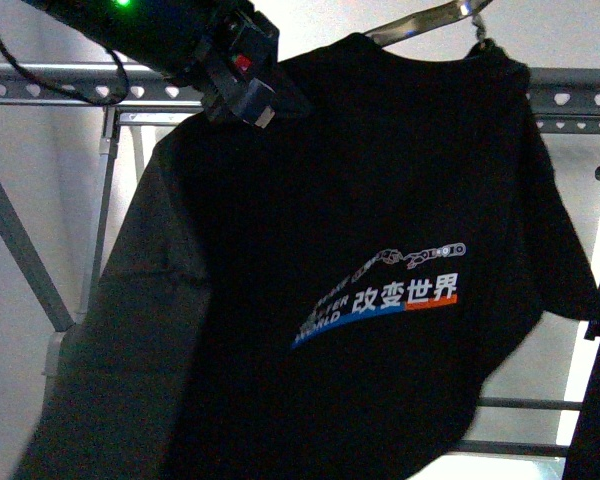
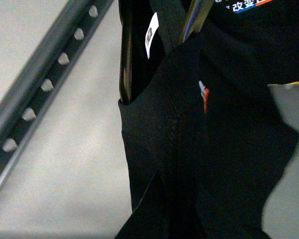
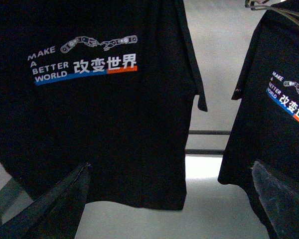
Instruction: Hang clothes on hanger
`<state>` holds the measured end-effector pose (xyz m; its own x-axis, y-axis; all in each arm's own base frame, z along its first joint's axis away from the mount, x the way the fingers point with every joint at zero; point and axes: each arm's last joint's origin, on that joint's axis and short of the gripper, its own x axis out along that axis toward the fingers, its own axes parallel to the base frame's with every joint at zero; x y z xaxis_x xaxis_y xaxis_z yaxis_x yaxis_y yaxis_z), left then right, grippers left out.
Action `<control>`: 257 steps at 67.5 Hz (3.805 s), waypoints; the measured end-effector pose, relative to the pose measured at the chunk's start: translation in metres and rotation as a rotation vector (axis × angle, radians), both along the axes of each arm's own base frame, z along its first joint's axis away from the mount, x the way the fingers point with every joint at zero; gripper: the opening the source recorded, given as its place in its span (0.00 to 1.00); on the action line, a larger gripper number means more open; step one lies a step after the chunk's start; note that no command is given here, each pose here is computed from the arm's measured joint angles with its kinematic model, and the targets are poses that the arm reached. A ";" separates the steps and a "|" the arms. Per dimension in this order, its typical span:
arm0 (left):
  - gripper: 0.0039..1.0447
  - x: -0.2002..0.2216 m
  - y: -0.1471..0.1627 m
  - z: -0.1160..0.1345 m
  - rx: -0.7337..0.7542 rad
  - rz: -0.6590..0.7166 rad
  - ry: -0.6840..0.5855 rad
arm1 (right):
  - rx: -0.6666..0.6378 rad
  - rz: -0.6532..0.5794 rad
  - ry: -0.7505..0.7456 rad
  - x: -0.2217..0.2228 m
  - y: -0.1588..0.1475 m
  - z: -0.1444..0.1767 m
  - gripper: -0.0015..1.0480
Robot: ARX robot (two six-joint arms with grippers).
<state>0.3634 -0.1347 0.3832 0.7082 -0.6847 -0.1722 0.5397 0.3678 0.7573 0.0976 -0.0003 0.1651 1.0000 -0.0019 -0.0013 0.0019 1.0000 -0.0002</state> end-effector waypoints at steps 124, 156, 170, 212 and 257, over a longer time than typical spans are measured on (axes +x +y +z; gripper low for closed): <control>0.04 0.001 -0.027 -0.030 0.177 -0.195 -0.289 | -1.303 0.453 -0.194 0.182 -0.095 0.169 0.93; 0.04 0.001 -0.027 -0.030 0.178 -0.194 -0.289 | -1.577 0.597 -0.228 0.224 -0.088 0.191 0.93; 0.04 0.001 -0.027 -0.030 0.178 -0.195 -0.289 | -1.579 0.589 -0.225 0.237 -0.087 0.206 0.93; 0.04 0.001 -0.027 -0.030 0.178 -0.193 -0.289 | -1.511 0.495 -0.184 0.289 -0.092 0.201 0.74; 0.51 -0.001 -0.026 -0.026 0.173 -0.195 -0.303 | -1.474 0.519 -0.132 0.282 -0.099 0.191 0.09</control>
